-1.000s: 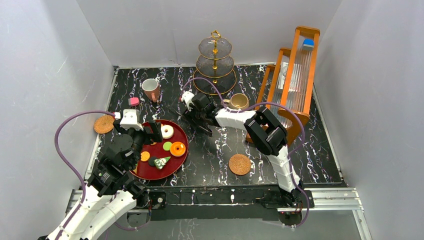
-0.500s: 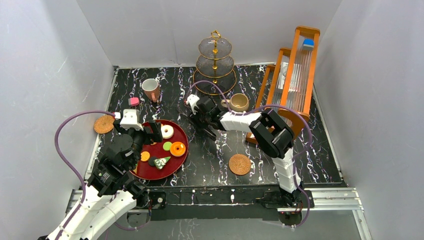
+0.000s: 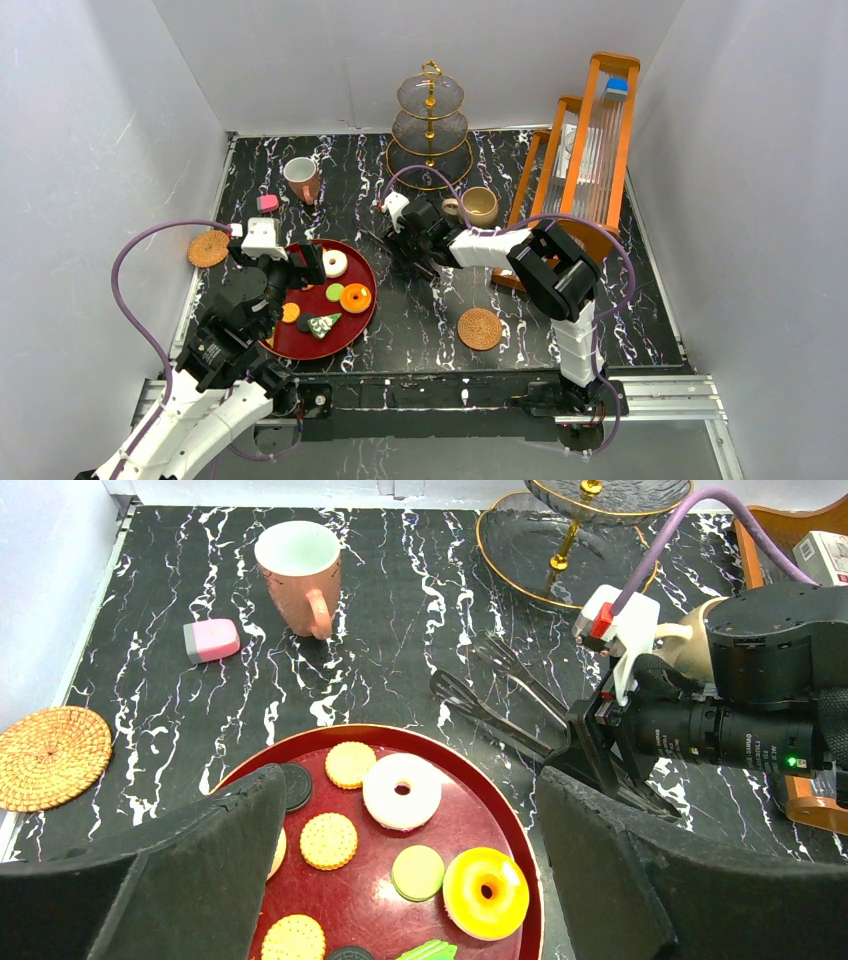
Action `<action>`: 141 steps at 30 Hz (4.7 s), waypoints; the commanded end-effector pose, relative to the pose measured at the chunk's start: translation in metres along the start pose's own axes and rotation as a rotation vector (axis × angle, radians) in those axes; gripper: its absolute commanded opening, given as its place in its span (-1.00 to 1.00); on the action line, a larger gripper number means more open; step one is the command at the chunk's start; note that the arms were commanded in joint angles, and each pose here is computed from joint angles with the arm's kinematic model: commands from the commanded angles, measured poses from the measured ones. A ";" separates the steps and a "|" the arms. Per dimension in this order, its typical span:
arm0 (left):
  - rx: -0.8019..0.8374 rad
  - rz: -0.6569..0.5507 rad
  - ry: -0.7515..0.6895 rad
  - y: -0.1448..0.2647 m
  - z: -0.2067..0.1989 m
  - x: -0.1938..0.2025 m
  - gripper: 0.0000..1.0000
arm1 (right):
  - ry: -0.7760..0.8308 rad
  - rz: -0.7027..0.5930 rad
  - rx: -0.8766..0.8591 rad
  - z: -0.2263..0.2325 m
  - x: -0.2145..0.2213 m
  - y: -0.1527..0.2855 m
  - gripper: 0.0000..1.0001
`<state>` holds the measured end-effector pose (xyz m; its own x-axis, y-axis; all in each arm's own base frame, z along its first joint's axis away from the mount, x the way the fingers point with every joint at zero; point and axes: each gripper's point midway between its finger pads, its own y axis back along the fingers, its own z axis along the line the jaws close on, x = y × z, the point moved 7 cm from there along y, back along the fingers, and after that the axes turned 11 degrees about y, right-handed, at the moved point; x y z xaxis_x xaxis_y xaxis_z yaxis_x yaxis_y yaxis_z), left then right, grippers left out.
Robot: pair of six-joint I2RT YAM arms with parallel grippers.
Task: Serve the afternoon tea
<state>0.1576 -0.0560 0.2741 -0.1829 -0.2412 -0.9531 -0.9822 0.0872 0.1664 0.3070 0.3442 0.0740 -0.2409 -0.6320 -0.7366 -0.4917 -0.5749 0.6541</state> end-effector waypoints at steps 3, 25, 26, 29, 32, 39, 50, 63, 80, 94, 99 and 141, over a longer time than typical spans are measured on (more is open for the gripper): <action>0.002 -0.011 -0.002 0.000 0.000 -0.001 0.83 | -0.003 0.003 0.003 0.000 0.011 0.001 0.40; -0.027 0.033 0.017 -0.007 -0.004 0.003 0.80 | -0.046 -0.047 0.046 -0.010 -0.028 0.057 0.19; -0.025 0.034 0.019 -0.007 -0.005 0.003 0.80 | -0.046 -0.051 0.044 -0.011 -0.032 0.062 0.19; -0.024 0.040 0.019 -0.008 -0.005 0.004 0.80 | -0.092 -0.039 0.032 -0.010 -0.041 0.076 0.17; -0.027 0.042 0.016 -0.009 -0.005 0.004 0.79 | -0.120 -0.033 0.019 -0.009 -0.048 0.088 0.17; -0.021 0.037 0.016 -0.007 -0.005 0.004 0.80 | -0.143 0.006 -0.041 -0.003 -0.054 0.104 0.13; -0.017 0.000 0.021 -0.002 -0.002 -0.002 0.81 | -0.136 -0.083 -0.137 0.011 -0.084 0.141 0.09; -0.032 -0.064 0.056 0.008 0.006 -0.010 0.81 | -0.087 -0.092 -0.296 0.048 -0.089 0.175 0.09; -0.031 -0.078 0.061 0.010 0.008 -0.011 0.81 | -0.076 0.030 -0.524 0.073 -0.070 0.175 0.06; -0.033 -0.078 0.061 0.010 0.008 -0.011 0.82 | -0.069 0.071 -0.498 0.072 -0.061 0.162 0.03; -0.033 -0.078 0.059 0.010 0.008 -0.011 0.82 | -0.067 0.084 -0.503 0.073 -0.059 0.158 0.03; -0.039 -0.092 0.071 0.013 0.010 -0.013 0.82 | -0.075 0.158 -0.516 0.071 -0.065 0.157 -0.22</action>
<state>0.1469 -0.0443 0.2825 -0.1197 -0.3032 -0.9454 -0.9927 0.0491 0.1100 0.1831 0.3263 0.1833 -0.3880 -0.7494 -0.5365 0.0699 -0.6043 0.7937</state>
